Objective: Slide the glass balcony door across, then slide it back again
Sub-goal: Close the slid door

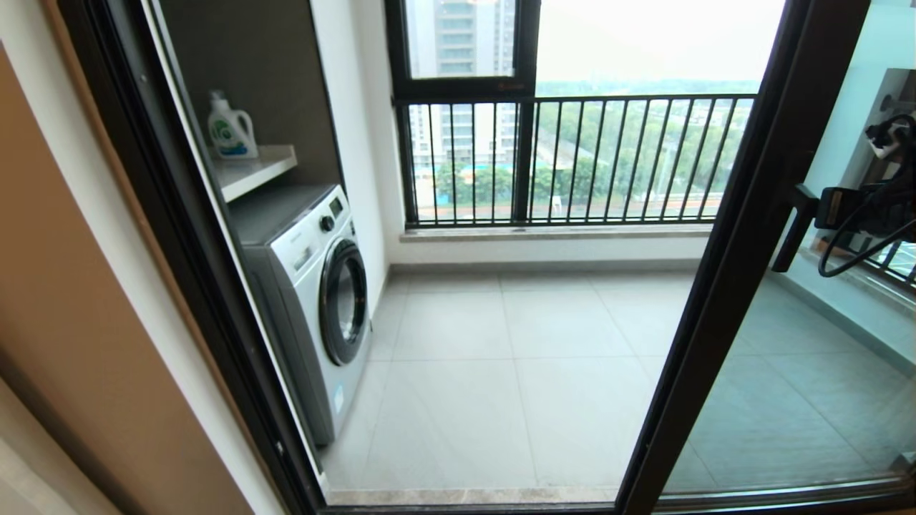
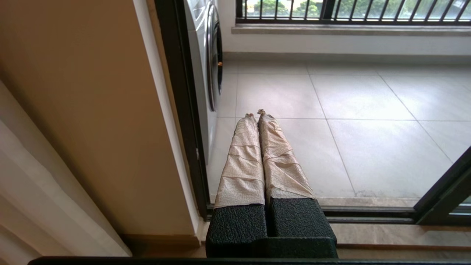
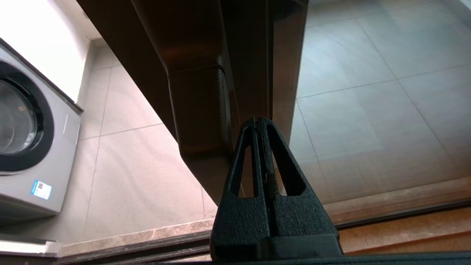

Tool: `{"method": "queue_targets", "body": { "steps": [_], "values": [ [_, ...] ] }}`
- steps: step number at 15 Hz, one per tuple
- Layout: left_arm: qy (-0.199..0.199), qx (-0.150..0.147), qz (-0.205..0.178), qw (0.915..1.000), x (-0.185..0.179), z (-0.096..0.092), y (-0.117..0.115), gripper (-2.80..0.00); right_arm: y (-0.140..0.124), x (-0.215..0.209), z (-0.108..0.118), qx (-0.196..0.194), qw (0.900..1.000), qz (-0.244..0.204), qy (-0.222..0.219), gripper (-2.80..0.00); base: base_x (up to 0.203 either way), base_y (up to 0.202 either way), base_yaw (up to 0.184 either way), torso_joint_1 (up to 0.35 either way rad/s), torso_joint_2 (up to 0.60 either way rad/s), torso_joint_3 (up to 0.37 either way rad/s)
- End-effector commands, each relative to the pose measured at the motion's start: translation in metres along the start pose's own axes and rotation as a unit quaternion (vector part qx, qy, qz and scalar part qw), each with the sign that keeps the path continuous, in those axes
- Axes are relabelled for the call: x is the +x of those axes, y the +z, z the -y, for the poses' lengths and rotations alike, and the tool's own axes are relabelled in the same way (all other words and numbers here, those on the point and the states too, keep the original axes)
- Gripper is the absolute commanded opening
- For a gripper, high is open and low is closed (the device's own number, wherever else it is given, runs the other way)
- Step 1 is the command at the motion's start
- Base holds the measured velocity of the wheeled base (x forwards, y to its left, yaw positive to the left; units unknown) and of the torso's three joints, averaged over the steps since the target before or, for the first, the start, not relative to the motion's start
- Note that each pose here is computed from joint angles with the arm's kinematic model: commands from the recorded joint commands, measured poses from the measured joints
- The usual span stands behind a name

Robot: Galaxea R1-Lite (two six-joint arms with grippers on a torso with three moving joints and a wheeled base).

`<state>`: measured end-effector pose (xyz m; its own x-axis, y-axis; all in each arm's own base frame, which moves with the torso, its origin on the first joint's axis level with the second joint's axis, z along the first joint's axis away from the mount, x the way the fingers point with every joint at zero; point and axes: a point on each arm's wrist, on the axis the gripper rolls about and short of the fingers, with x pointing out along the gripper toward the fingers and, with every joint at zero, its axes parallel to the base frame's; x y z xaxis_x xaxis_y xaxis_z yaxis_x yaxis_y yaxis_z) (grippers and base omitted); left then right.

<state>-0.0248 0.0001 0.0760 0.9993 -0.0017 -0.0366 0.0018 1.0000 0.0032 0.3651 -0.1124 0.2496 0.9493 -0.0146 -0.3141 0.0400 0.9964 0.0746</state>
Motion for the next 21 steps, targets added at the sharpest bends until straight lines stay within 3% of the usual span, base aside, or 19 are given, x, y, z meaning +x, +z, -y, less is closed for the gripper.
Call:
{"method": "queue_targets", "body": {
  "steps": [1, 21],
  "values": [
    [0.0, 0.0, 0.0, 1.0, 0.0, 0.0, 0.0, -2.8, 0.002, -0.004, -0.003, -0.002, 1.0, 0.004, 0.002, -2.8, 0.0, 0.0, 0.0, 0.0, 0.0, 0.0],
    [0.0, 0.0, 0.0, 1.0, 0.0, 0.0, 0.0, -2.8, -0.008, -0.02, -0.059, -0.022, 0.997, -0.012, 0.069, -2.8, 0.0, 0.0, 0.0, 0.0, 0.0, 0.0]
  ]
}}
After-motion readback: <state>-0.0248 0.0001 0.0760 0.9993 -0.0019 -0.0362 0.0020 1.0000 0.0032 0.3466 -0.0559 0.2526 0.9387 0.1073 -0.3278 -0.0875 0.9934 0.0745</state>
